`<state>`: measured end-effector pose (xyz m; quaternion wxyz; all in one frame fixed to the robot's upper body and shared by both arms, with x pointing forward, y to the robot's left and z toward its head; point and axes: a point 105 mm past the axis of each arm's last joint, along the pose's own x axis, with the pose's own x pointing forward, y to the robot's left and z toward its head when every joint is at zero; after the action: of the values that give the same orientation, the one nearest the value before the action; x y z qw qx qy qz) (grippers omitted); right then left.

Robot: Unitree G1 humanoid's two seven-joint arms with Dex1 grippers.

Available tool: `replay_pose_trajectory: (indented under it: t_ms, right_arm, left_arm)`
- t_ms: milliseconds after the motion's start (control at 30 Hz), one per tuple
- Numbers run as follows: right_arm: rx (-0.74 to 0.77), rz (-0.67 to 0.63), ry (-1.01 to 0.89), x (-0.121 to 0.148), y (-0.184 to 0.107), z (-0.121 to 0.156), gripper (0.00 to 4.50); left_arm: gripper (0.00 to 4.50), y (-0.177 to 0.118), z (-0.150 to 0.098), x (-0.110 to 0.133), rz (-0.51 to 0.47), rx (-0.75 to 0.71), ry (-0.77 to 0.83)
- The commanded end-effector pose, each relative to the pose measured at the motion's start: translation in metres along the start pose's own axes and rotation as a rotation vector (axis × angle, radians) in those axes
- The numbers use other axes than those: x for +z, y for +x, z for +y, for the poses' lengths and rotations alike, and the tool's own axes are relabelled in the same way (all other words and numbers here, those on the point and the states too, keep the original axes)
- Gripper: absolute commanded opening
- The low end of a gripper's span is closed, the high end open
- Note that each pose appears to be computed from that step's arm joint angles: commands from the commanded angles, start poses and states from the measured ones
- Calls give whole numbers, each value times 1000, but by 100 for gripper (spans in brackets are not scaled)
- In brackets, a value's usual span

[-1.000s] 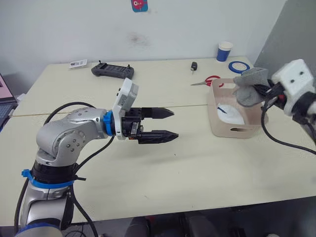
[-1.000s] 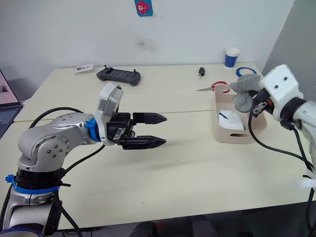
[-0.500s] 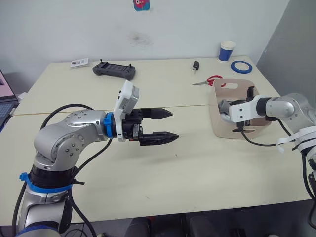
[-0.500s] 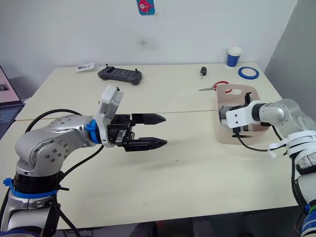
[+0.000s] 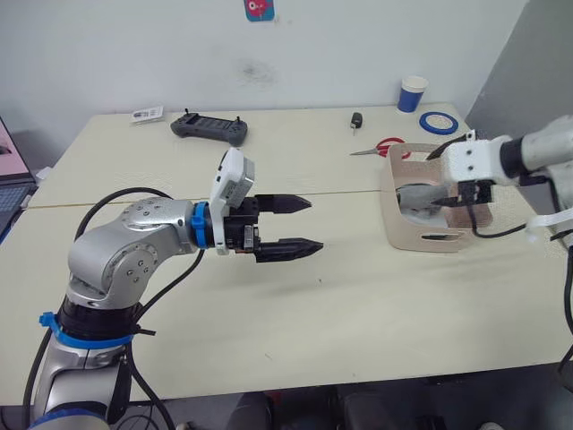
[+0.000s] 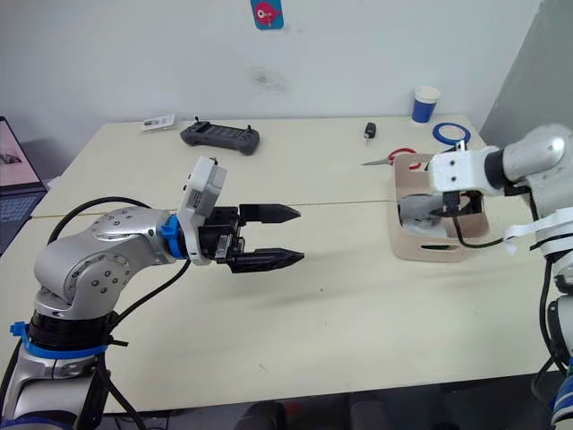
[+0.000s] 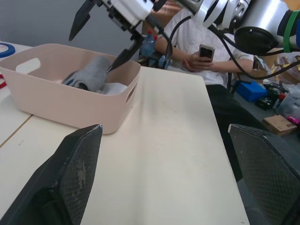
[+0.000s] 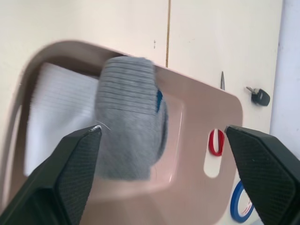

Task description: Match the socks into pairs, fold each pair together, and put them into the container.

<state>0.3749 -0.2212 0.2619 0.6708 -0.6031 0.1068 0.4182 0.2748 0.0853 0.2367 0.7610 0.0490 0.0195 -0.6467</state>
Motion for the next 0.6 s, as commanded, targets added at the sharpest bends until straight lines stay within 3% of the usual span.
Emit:
replay_pose_trajectory:
  t_ms: [33,167,267,433,533,600]
  right_arm:
    - [-47,-30,45,9,-25,-8,448]
    - [-90,-28,110,4,-34,-4,448]
    - [-214,-80,179,6,-44,-7,448]
    - [-486,-342,397,30,-52,1,448]
    - [-637,-399,510,32,-48,30,448]
    - [-655,-432,577,33,-42,58,448]
  left_arm:
    - [450,-2,0,8,-9,-6,48]
    - [450,-5,2,6,2,9,50]
    - [450,-19,11,-1,33,91,60]
    - [450,-75,35,-34,116,417,38]
    - [450,-126,39,-63,165,699,13]
    - [450,-167,39,-88,189,925,-27]
